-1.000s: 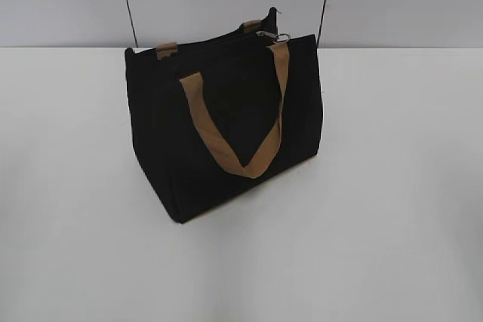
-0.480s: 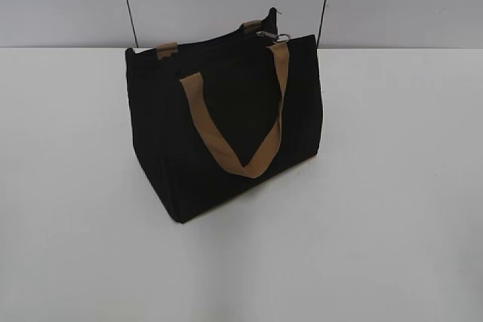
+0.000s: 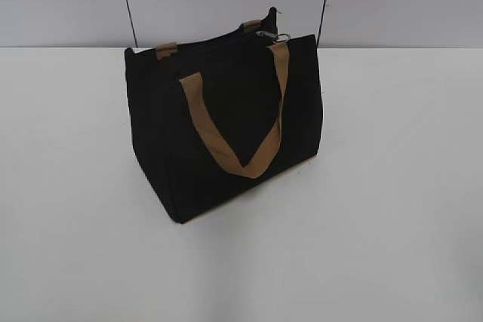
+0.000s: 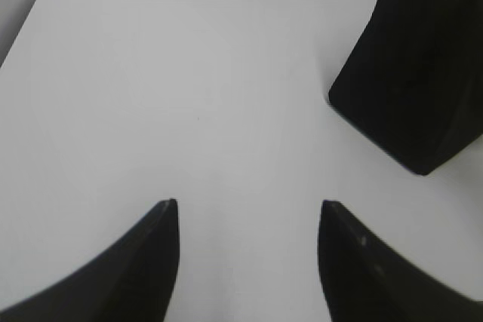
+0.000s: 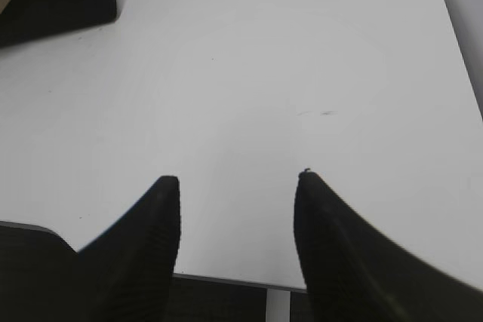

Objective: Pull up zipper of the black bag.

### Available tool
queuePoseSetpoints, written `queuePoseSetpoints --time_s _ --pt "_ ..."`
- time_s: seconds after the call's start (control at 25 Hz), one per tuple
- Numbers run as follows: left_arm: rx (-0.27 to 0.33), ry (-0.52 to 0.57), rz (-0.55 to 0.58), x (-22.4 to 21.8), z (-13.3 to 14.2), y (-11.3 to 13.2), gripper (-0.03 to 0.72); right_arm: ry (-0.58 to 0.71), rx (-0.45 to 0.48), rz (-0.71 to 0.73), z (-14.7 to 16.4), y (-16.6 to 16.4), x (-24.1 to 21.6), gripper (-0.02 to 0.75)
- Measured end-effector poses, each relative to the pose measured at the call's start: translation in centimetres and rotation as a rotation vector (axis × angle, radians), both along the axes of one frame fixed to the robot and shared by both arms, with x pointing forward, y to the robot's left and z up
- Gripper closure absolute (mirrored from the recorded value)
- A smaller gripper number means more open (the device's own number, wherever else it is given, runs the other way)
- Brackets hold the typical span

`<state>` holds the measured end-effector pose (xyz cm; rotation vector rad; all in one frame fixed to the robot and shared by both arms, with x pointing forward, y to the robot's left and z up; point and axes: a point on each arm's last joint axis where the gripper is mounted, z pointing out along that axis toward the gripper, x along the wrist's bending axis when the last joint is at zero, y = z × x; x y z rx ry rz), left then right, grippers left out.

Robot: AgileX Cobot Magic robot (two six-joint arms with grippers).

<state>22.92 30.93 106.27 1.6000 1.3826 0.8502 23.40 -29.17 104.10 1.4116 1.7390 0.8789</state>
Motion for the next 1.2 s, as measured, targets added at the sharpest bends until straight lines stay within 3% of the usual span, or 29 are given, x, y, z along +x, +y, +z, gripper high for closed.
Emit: queuePoseSetpoints --time_s 0.44,0.68,1.2 --pt "-0.006 -0.001 0.005 -0.01 0.01 -0.07 0.247 -0.004 -0.002 0.001 0.00 0.00 0.04 0.360" --pt "-0.052 0.005 0.099 -0.17 0.00 -0.67 0.247 -0.005 -0.001 0.002 0.01 0.01 0.04 0.360" --pt "-0.036 0.002 0.138 -0.17 0.00 -0.54 0.256 -0.006 -0.001 0.002 0.02 0.01 0.05 0.360"
